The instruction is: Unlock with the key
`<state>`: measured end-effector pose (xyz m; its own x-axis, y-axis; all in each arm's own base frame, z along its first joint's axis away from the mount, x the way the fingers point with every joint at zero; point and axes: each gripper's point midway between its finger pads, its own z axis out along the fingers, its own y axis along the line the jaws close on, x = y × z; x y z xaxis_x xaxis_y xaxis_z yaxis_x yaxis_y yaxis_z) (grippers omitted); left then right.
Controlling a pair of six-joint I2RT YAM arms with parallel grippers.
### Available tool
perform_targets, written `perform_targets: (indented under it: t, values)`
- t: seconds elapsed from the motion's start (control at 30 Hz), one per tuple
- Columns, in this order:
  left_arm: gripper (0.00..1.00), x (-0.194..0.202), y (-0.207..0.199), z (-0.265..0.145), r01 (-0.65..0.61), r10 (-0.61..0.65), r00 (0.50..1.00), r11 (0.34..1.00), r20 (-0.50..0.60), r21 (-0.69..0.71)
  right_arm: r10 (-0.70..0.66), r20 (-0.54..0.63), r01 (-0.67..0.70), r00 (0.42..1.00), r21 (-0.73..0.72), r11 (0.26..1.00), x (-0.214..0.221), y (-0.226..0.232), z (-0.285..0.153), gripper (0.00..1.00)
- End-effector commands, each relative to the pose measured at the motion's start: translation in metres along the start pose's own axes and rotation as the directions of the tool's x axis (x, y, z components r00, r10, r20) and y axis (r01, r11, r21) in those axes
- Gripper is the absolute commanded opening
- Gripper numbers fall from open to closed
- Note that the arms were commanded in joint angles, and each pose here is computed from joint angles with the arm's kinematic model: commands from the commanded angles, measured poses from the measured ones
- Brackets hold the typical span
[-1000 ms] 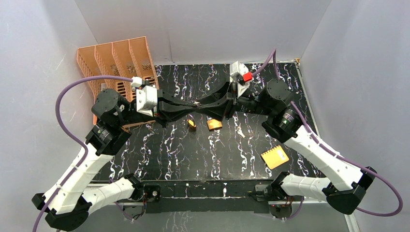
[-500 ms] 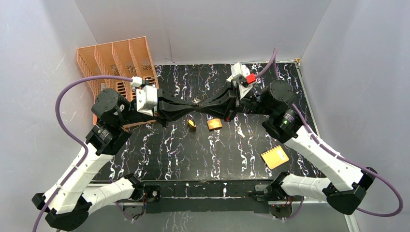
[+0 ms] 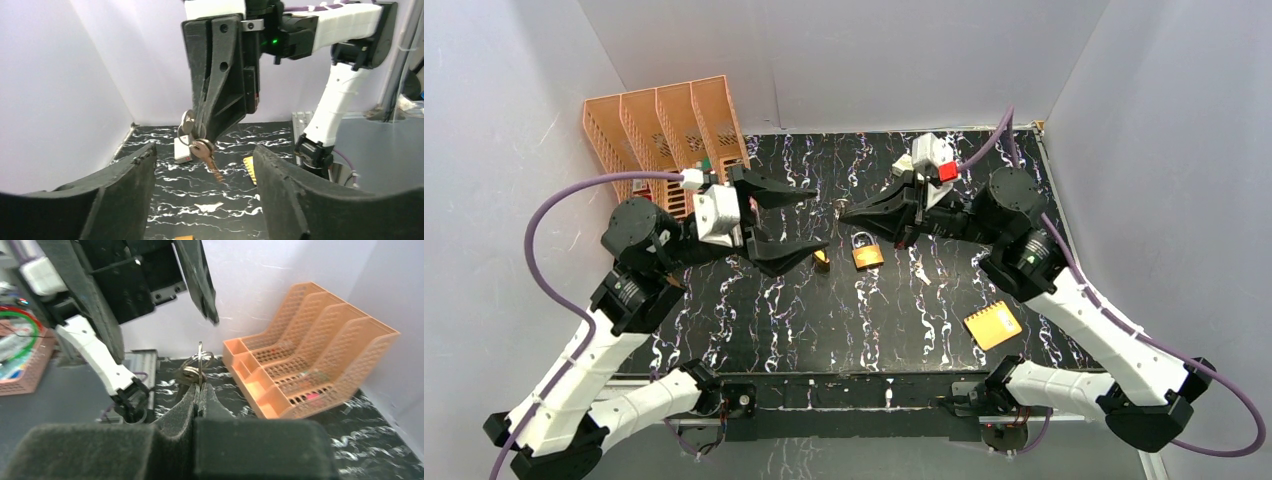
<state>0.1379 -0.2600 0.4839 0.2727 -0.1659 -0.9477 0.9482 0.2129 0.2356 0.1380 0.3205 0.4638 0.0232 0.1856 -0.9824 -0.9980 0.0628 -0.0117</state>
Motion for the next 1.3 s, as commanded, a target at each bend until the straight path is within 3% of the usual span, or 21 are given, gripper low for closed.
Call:
perform_targets:
  t: [0.0,0.07,0.1,0.2,0.27,0.33,0.37,0.43,0.57,0.67,0.83,0.97,1.03,1.27]
  values:
    - [0.76,-0.009,0.01,-0.018,-0.052,0.053,0.999,0.992,0.009,-0.117,-0.233,-0.011,0.231,0.972,0.167,0.959,-0.029,-0.022,-0.019,0.0]
    - [0.87,-0.002,0.01,-0.025,-0.036,0.034,0.999,0.988,-0.019,-0.15,-0.318,-0.047,0.321,0.947,0.213,0.923,-0.027,-0.034,-0.024,0.0]
    - [0.97,0.0,0.012,-0.028,-0.03,0.026,0.999,0.985,-0.026,-0.17,-0.364,-0.062,0.368,0.929,0.233,0.9,-0.027,-0.04,-0.027,0.0]
    - [0.98,0.005,0.021,-0.037,-0.008,0.0,0.999,0.967,-0.032,-0.256,-0.541,-0.064,0.534,0.838,0.299,0.791,-0.036,-0.052,-0.035,0.0]
    - [0.98,0.005,0.028,-0.039,0.026,-0.031,0.999,0.952,-0.009,-0.306,-0.655,-0.086,0.638,0.751,0.35,0.685,-0.043,-0.062,-0.042,0.0]
    - [0.98,0.002,0.036,-0.036,0.137,-0.124,0.991,0.926,0.059,-0.353,-0.75,-0.129,0.732,0.649,0.375,0.569,-0.047,-0.072,-0.044,0.0]
    - [0.98,0.006,0.04,-0.031,0.203,-0.185,0.979,0.909,0.082,-0.365,-0.805,-0.171,0.793,0.568,0.375,0.48,-0.049,-0.078,-0.045,0.0]
    - [0.98,0.014,0.051,-0.018,0.373,-0.348,0.928,0.843,0.136,-0.388,-0.865,-0.229,0.859,0.447,0.378,0.345,-0.052,-0.086,-0.047,0.0]
    - [0.98,0.031,0.059,0.019,0.653,-0.641,0.749,0.67,0.169,-0.353,-0.925,-0.332,0.933,0.187,0.354,0.061,-0.06,-0.096,-0.05,0.0]
    - [0.98,0.022,0.062,0.033,0.743,-0.719,0.663,0.596,0.21,-0.303,-0.924,-0.38,0.949,0.048,0.307,-0.077,-0.058,-0.098,-0.05,0.0]
    - [0.98,0.001,0.075,0.038,0.816,-0.745,0.578,0.52,0.335,-0.252,-0.913,-0.401,0.954,-0.07,0.242,-0.179,-0.055,-0.097,-0.047,0.0]
    - [0.98,-0.003,0.088,0.043,0.869,-0.776,0.494,0.428,0.394,-0.246,-0.909,-0.403,0.956,-0.105,0.21,-0.204,-0.048,-0.094,-0.047,0.0]
    - [0.98,-0.008,0.09,0.045,0.878,-0.78,0.479,0.417,0.402,-0.236,-0.909,-0.401,0.959,-0.112,0.196,-0.205,-0.044,-0.092,-0.047,0.0]
    - [0.57,-0.002,0.094,0.056,0.871,-0.798,0.485,0.408,0.357,-0.273,-0.911,-0.398,0.96,-0.109,0.197,-0.201,-0.042,-0.087,-0.052,0.0]
